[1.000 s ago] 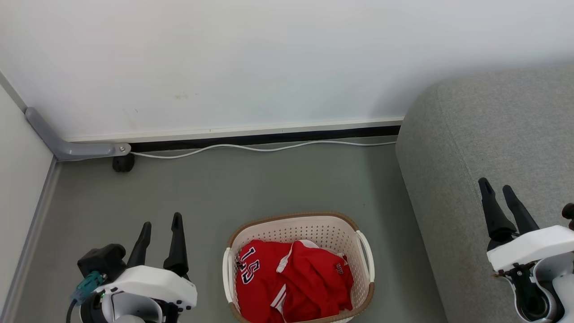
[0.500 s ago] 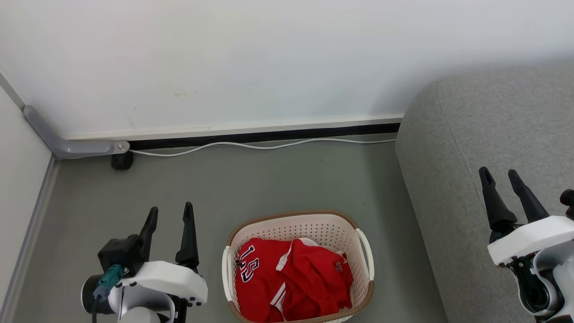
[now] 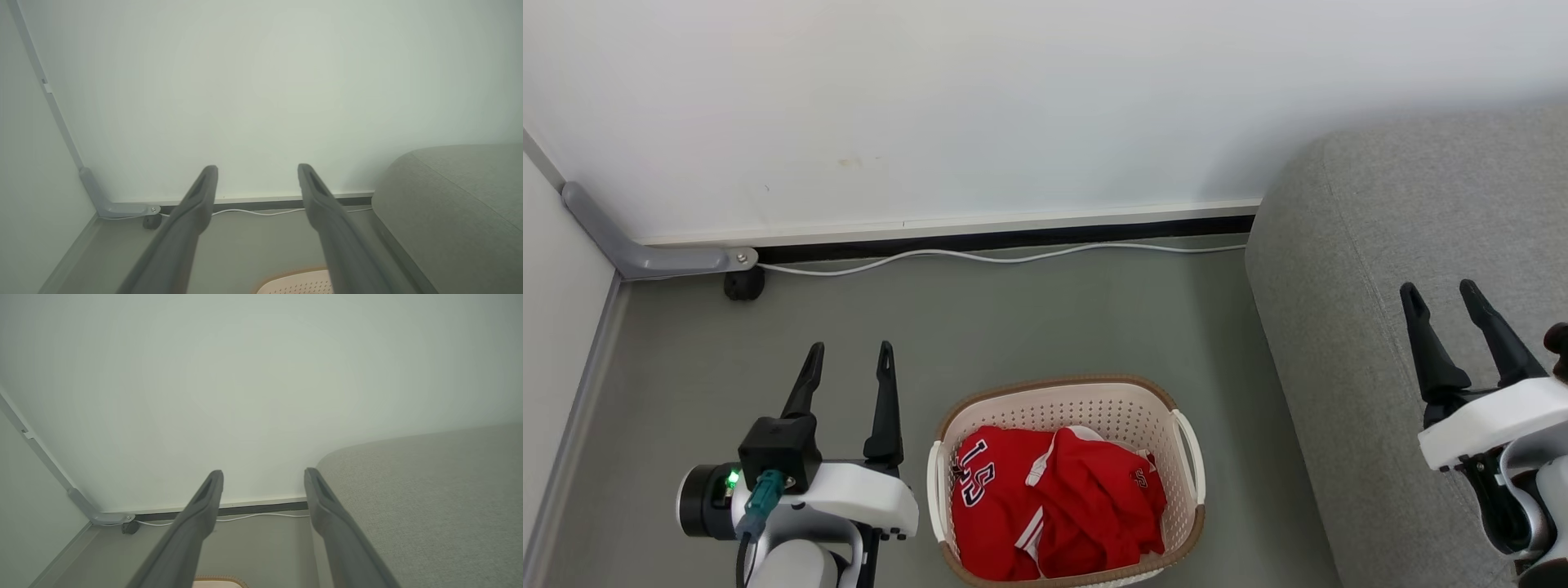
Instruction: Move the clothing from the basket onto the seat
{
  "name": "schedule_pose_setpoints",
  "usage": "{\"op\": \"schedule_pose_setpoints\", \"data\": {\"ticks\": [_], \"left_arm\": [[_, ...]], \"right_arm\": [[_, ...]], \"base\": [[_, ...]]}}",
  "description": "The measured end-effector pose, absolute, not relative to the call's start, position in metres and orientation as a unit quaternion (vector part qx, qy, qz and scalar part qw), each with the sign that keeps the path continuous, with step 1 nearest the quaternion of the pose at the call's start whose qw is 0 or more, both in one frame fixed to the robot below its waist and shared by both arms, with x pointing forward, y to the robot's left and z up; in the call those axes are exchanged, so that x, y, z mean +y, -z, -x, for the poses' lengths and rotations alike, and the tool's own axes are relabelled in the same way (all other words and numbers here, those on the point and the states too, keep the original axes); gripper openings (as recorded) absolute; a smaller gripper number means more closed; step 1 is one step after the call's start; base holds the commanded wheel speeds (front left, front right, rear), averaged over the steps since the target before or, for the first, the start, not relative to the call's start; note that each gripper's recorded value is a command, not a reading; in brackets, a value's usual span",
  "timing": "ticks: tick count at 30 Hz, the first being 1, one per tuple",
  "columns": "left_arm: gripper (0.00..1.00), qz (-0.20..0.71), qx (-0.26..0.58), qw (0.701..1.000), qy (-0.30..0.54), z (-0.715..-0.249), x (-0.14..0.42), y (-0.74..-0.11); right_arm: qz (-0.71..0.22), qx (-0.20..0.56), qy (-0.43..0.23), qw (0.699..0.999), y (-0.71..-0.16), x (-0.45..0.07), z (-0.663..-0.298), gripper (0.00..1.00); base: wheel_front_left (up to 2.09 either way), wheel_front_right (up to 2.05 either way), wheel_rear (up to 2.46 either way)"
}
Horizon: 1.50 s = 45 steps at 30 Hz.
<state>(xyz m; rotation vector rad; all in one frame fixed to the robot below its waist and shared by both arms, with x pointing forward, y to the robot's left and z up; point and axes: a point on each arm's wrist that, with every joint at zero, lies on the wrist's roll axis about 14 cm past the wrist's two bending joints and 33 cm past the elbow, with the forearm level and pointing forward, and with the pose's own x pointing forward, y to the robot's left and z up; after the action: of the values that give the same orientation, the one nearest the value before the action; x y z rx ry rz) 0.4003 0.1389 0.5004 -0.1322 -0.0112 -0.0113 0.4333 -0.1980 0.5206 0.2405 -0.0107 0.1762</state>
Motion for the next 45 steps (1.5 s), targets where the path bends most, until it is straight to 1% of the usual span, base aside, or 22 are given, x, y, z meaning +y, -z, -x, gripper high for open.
{"op": "schedule_pose_setpoints", "data": {"ticks": [14,33,40,45], "left_arm": [[1.00,-0.009,-0.045,0.999,0.020,-0.410,0.129,-0.513],[1.00,-0.009,-0.027,0.999,0.015,-0.410,0.131,-0.501],[1.00,0.006,-0.001,1.000,0.030,-0.411,0.116,-0.483],[1.00,0.025,0.034,0.998,0.041,-0.413,0.097,-0.461]], "right_arm": [[-0.029,-0.034,-0.107,0.993,-0.535,-0.201,-0.443,1.00],[-0.030,-0.041,-0.099,0.994,-0.540,-0.206,-0.446,1.00],[-0.030,-0.042,-0.102,0.993,-0.537,-0.206,-0.452,1.00],[-0.025,-0.045,-0.104,0.993,-0.537,-0.213,-0.460,1.00]], "base": [[0.00,0.00,0.00],[0.00,0.00,0.00],[0.00,0.00,0.00],[0.00,0.00,0.00]]}}
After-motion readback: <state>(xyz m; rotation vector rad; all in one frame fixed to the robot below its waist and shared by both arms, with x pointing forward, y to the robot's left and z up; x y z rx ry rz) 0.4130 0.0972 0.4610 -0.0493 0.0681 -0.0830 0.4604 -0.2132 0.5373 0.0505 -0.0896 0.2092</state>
